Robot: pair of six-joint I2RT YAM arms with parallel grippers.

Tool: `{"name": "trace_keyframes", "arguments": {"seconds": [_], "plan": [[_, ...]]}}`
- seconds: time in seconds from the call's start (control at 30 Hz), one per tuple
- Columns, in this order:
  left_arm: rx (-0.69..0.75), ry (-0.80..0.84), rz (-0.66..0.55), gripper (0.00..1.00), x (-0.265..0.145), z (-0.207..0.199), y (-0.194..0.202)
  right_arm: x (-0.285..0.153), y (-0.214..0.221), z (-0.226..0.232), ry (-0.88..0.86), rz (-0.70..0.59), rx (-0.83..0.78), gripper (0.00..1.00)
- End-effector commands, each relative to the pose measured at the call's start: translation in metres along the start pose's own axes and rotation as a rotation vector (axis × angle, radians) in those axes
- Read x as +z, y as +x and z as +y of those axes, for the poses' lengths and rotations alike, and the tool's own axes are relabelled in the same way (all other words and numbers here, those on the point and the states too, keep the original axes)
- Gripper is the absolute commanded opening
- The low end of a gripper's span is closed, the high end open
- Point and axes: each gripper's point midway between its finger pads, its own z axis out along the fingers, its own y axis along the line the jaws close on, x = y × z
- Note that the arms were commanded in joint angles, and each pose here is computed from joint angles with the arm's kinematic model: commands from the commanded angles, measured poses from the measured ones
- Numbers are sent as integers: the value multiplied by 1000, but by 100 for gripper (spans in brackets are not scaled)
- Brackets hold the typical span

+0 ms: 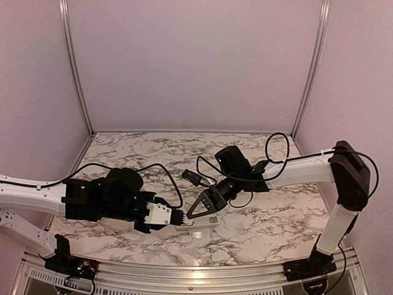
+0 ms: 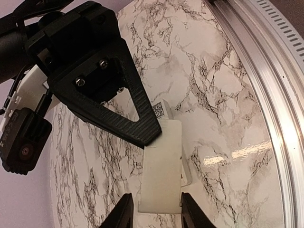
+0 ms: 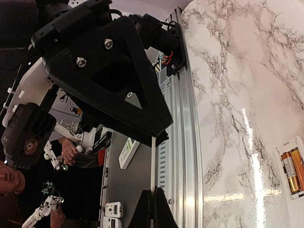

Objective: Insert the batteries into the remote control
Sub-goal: Pass from the right arm to the left, then load the battery cover onto the remote control without the battery cover.

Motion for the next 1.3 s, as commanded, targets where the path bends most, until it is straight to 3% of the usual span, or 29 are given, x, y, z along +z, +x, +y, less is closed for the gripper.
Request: {"name": "trace_keyframes", "arguments": {"seconds": [0.0,0.2,0.33,0.5,0.67,0.9,1.27], "plan": [[6,14,-6,33,-2,-4,1,1,-8,17,-25,2,-55,0],[-4,15,-2,20,-4,-4,0,1,-10,18,-26,-3,-58,0],[-63,16,12,16,-4,-2,1,-6,-17,6,42,-23,-41,32],[-225,-2,63,15,2,3,6,-47,-36,-15,176,-143,-14,45],[-361,-9,148,25,17,6,15,-93,-47,-34,323,-283,-1,49],[-439,61,316,20,54,-9,36,-121,-42,-55,449,-341,26,49],[-496,100,441,20,80,-13,68,-133,-29,-70,451,-359,82,50]]}}
